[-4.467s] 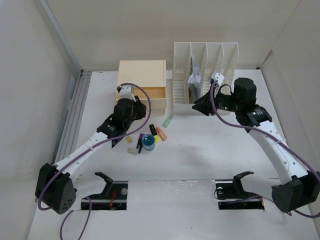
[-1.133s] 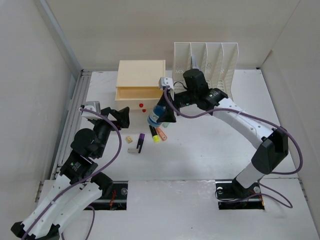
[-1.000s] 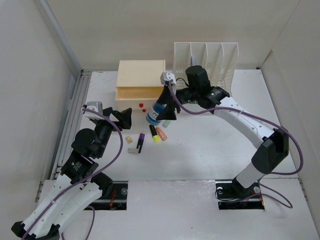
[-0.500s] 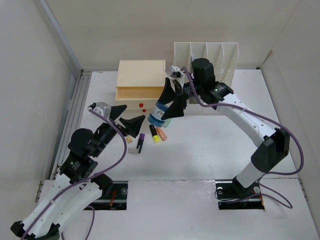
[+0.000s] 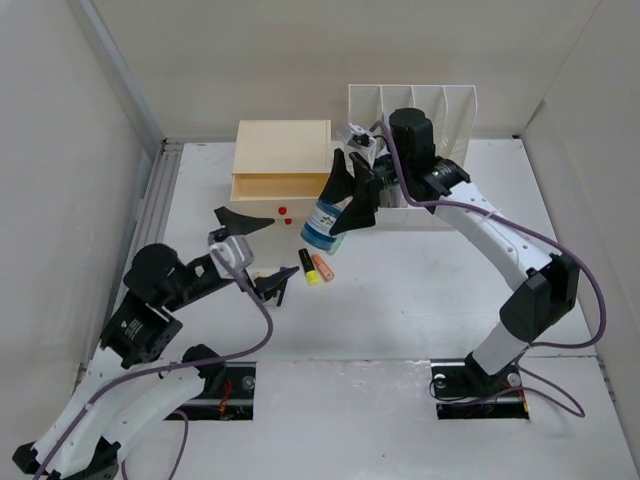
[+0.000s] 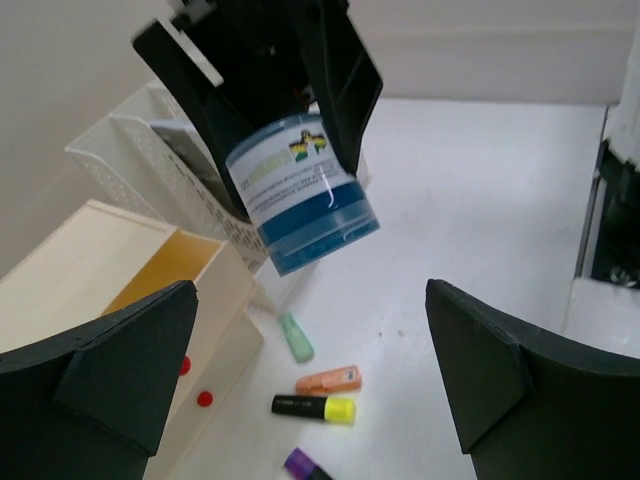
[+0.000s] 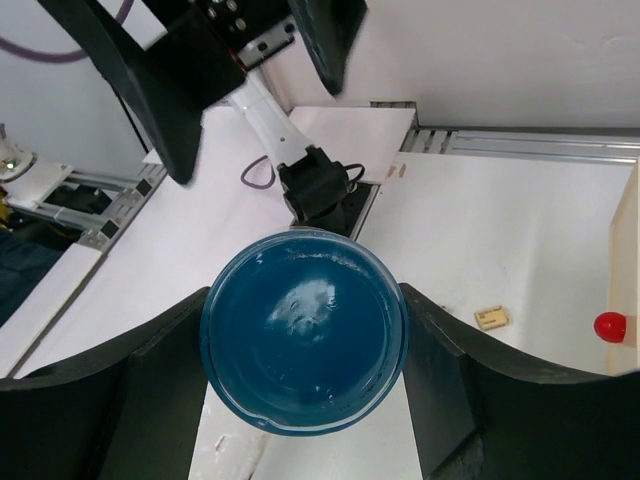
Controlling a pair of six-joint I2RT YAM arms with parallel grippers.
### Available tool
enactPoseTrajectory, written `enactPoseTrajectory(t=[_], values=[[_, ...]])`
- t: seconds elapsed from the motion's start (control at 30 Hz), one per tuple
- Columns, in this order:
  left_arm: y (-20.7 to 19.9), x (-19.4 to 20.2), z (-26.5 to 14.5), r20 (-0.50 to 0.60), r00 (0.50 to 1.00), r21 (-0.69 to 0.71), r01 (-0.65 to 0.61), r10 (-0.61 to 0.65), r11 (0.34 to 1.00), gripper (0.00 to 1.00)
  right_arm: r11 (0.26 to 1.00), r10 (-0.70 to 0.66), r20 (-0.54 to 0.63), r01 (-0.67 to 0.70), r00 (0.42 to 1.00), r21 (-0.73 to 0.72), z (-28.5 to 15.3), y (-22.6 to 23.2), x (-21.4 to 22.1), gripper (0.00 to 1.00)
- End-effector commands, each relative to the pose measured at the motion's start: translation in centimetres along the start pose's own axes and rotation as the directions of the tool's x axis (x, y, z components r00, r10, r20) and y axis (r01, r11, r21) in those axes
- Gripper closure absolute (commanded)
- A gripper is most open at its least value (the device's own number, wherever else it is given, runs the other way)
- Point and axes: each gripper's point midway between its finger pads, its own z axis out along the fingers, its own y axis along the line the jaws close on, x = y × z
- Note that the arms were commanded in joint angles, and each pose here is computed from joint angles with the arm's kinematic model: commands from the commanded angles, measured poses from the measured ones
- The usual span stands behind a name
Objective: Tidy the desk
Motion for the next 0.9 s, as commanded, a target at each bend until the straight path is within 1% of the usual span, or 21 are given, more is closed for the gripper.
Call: enactPoseTrajectory(t=[0.0,0.03,0.1,0.13,0.17,0.27,0.3,0.37,0.4,0.43,0.5,0.53,0.57,0.67,0.77,0.8,0.83,0.87], values=[[-0.3,1.8,0.7,-0.09,0.99,0.074,-0.102,0.108,0.992,0.03,0.975,-0.115,0.011,0.115,0.993,-0.191,0.1,4.0,-2.5,1.0],[0.4,1.9,0.7,-0.115,0.984,0.04,-0.131,0.135,0.991,0.03,0.974,-0.106,0.008,0.106,0.994,-0.203,0.5,3.9,-2.5,1.0],[0.7,2.1,1.1,-0.147,0.974,0.049,-0.167,0.173,0.985,0.03,0.969,-0.104,0.004,0.102,0.995,-0.225,1.3,4.2,-2.6,1.0],[1.1,1.2,0.9,-0.143,0.969,0.031,-0.197,0.199,0.98,0.03,0.969,-0.104,0.004,0.102,0.995,-0.225,1.4,3.6,-2.7,1.0],[1.9,1.7,0.8,-0.186,0.955,0.005,-0.234,0.231,0.972,0.03,0.968,-0.087,-0.002,0.084,0.996,-0.238,1.8,3.8,-2.6,1.0],[3.0,0.0,0.0,-0.186,0.936,-0.039,-0.31,0.298,0.95,0.03,0.961,-0.083,-0.008,0.078,0.997,-0.266,2.9,3.6,-2.7,1.0],[3.3,-0.5,-0.6,-0.186,0.921,-0.042,-0.357,0.343,0.933,0.03,0.957,-0.075,-0.013,0.068,0.997,-0.28,3.4,4.0,-2.6,1.0],[3.9,-1.6,-1.3,-0.185,0.905,-0.07,-0.4,0.382,0.914,0.03,0.954,-0.068,-0.017,0.06,0.998,-0.293,4.0,3.8,-2.6,1.0],[4.2,-1.7,-2.0,-0.205,0.895,-0.084,-0.42,0.397,0.904,0.03,0.955,-0.045,-0.024,0.036,0.999,-0.293,4.1,3.3,-2.3,1.0],[4.5,-1.8,-2.5,-0.213,0.873,-0.088,-0.464,0.438,0.882,0.03,0.952,-0.045,-0.026,0.035,0.999,-0.306,4.5,3.7,-2.2,1.0],[4.6,-2.3,-3.3,-0.219,0.849,-0.091,-0.508,0.48,0.857,0.03,0.949,-0.025,-0.034,0.013,0.999,-0.314,4.9,3.4,-1.9,1.0],[4.6,-2.3,-3.7,-0.221,0.84,-0.087,-0.523,0.496,0.848,0.03,0.947,-0.026,-0.037,0.012,0.999,-0.322,5.2,3.6,-1.8,1.0],[4.5,-2.0,-4.0,-0.23,0.816,-0.071,-0.557,0.529,0.828,0.04,0.947,-0.017,-0.039,0.003,0.999,-0.322,5.3,3.3,-1.5,1.0],[4.3,-0.9,-4.3,-0.265,0.791,-0.025,-0.578,0.552,0.816,0.04,0.939,-0.016,-0.046,-0.001,0.999,-0.343,6.1,3.6,-1.6,1.0],[3.5,-0.5,-4.8,-0.245,0.777,0.004,-0.597,0.58,0.802,0.04,0.931,0.001,-0.059,-0.022,0.998,-0.364,7.0,3.8,-1.2,1.0],[3.2,0.3,-4.7,-0.253,0.77,0.033,-0.599,0.586,0.8,0.04,0.927,0.0,-0.061,-0.023,0.998,-0.373,7.3,4.1,-1.1,1.0],[3.1,0.0,-5.0,-0.245,0.77,0.024,-0.603,0.589,0.798,0.04,0.927,0.0,-0.061,-0.023,0.998,-0.373,7.3,4.1,-1.1,1.0],[2.8,0.7,-5.1,-0.247,0.76,0.046,-0.611,0.601,0.791,0.04,0.923,0.008,-0.067,-0.033,0.998,-0.382,7.7,4.3,-0.8,1.0]])
